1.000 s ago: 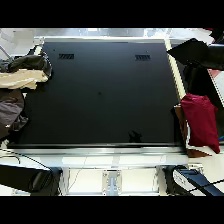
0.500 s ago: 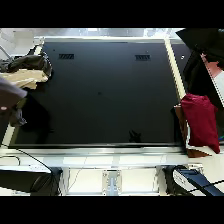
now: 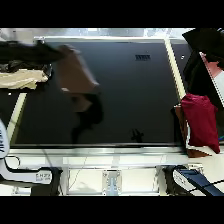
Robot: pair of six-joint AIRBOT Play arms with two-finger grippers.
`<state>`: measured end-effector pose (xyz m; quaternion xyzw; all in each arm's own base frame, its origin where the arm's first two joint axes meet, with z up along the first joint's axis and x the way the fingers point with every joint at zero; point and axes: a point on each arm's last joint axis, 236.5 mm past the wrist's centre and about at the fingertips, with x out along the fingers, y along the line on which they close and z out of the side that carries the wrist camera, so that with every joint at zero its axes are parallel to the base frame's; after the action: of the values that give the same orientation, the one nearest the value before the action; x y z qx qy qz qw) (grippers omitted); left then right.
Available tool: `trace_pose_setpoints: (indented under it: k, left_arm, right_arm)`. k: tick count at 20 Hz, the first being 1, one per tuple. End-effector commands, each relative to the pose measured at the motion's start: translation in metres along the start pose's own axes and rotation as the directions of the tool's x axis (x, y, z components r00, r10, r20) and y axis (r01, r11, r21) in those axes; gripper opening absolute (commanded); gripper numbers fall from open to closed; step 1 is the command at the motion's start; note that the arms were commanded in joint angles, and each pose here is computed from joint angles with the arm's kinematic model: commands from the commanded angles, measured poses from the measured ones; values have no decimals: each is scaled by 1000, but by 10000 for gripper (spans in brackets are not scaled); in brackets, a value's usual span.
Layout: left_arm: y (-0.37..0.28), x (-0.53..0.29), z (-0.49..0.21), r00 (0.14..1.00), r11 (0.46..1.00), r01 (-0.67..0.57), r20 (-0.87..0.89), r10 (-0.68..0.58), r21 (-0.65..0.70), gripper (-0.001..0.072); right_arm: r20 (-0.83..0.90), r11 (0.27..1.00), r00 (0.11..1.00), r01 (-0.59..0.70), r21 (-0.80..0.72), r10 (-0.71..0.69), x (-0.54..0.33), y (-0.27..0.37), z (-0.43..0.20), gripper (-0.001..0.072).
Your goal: Fold the shirts.
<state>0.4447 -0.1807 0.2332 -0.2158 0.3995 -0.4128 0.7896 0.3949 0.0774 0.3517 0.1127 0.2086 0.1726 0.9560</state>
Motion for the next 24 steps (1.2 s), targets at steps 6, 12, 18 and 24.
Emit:
trace_pose_setpoints:
  k: [6, 12, 18, 24]
  left_arm:
    - [-79, 130, 22, 984, 958, -48, 178, -3, 283, 711]
    - [72, 81, -41, 929, 943, -323, -165, 333, 82, 717]
    - [131, 164, -131, 873, 956, -257, -459, 167, -141, 716]
    - [95, 259, -104, 966, 978, 149, -190, -175, -147, 713]
  right_arm:
    - [-77, 957, 968, 219, -191, -237, -8, -56, -18, 250]
    - [-291, 944, 911, 227, -238, -292, 9, -84, -76, 280]
    - [-616, 969, 753, 237, -75, -232, 42, -113, -224, 280]
    - [-660, 967, 716, 248, -62, -226, 47, -122, -261, 280]
